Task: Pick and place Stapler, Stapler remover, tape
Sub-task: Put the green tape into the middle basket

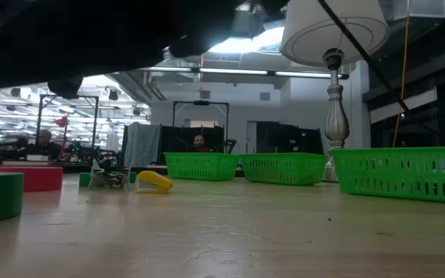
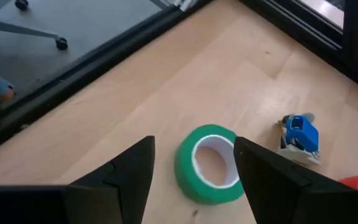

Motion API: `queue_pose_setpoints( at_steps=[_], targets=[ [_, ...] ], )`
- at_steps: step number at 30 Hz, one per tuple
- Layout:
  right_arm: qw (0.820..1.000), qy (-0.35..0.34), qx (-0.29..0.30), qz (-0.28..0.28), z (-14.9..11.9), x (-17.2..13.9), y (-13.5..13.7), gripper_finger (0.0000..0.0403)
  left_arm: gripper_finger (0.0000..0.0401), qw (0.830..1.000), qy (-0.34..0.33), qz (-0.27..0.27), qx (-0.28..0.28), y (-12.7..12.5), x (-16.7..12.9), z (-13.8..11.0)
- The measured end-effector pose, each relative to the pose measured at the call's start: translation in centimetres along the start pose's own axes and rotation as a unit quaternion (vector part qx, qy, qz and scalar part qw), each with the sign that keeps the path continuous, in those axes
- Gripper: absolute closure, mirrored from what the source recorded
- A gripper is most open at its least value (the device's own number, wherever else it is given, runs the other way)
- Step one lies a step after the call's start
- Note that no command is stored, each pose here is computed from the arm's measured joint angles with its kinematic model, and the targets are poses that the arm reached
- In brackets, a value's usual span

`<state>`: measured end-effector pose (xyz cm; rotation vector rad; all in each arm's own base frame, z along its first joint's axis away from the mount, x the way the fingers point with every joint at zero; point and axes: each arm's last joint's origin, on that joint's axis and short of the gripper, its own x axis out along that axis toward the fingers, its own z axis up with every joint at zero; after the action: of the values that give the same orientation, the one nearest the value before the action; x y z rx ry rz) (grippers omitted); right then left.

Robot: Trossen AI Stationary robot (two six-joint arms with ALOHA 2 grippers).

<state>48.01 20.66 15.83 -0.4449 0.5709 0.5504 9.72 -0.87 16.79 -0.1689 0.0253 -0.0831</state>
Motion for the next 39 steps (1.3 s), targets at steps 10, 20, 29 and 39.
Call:
queue_pose_setpoints(
  at_steps=[10, 20, 29, 39],
  targets=[
    [0.999, 0.045, 0.002, 0.016, -1.0, 2.9, 0.1, 0.0182, 0.0294, 1.0, 0.0, 0.0, 0.0, 0.0, 0.0, 0.0],
    [0.996, 0.085, -0.013, -0.031, -2.0, 3.3, -0.6, 0.0222, 0.0294, 1.0, 0.0, 0.0, 0.0, 0.0, 0.0, 0.0],
    [0.992, 0.121, -0.024, -0.018, -2.7, 3.4, -0.3, 0.0268, 0.0294, 1.0, 0.0, 0.0, 0.0, 0.0, 0.0, 0.0],
    [0.99, 0.135, -0.046, -0.011, -2.9, 3.2, -0.2, 0.033, 0.0294, 1.0, 0.0, 0.0, 0.0, 0.0, 0.0, 0.0]
  ],
)
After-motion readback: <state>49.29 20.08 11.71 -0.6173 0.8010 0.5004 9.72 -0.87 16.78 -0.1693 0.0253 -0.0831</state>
